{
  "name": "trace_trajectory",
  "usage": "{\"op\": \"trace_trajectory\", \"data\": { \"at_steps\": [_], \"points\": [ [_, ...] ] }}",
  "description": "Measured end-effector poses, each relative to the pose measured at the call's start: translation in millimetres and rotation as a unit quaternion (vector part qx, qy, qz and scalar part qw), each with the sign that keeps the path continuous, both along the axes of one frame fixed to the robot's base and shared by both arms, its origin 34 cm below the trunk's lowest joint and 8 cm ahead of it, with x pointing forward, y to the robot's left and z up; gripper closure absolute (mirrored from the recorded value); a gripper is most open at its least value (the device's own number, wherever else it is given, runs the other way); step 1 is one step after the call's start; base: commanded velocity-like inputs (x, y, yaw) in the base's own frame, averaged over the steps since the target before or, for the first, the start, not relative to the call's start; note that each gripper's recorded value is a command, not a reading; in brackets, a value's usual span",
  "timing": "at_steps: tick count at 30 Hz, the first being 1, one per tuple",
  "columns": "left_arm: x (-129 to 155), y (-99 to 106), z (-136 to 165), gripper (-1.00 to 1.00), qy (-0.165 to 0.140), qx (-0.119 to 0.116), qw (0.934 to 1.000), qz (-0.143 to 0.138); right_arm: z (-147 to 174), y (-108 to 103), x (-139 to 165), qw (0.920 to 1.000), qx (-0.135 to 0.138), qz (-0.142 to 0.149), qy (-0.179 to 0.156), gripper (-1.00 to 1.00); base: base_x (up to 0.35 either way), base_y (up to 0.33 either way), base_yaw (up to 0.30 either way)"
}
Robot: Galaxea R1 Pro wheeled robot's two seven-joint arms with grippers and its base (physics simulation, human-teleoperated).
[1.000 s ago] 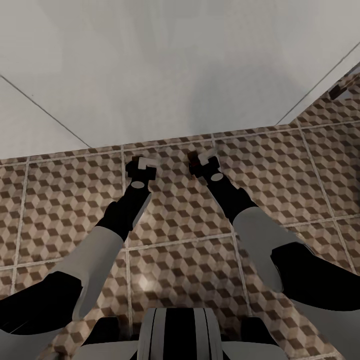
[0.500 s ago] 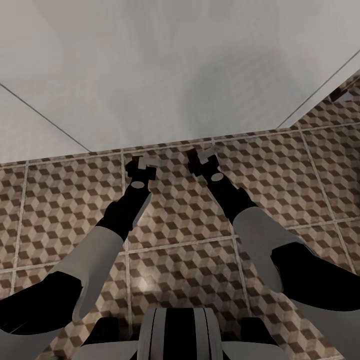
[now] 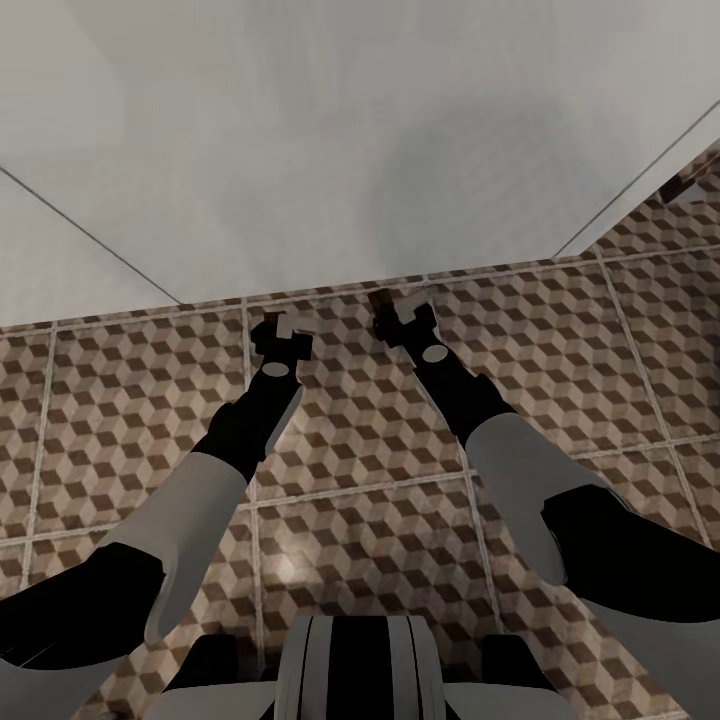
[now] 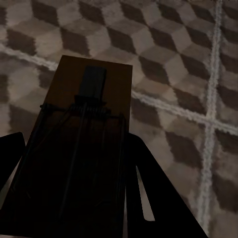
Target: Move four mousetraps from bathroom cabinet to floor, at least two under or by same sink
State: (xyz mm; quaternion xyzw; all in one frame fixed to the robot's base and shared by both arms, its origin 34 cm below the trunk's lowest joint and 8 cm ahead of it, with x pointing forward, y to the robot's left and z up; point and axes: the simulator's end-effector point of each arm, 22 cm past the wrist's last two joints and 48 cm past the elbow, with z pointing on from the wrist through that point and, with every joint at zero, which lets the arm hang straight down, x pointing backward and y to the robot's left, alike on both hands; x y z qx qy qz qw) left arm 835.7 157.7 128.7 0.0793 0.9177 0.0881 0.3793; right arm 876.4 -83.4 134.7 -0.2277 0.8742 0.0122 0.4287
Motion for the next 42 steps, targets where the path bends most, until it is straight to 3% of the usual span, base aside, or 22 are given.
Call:
{"op": "trace_trajectory", "data": {
  "at_steps": [27,33,42],
  "points": [
    [3.9,-1.6,4.7,1.0,-0.008,-0.003,1.0,-0.001,-0.2,0.0,-0.2,1.0,0.0,0.0,0.0,1.0,0.0,0.0,0.0],
    [8.8,-5.2,8.4,1.0,-0.037,-0.015,0.9992,-0.002,-0.5,0.2,-0.5,1.0,0.0,0.001,0.0,1.0,0.0,0.0,0.0],
    [-2.6,-11.8,-7.4,1.0,-0.023,-0.029,0.9992,-0.012,-1.1,0.3,-1.0,1.0,0.0,0.001,0.001,1.0,0.0,0.0,0.0]
  ]
}}
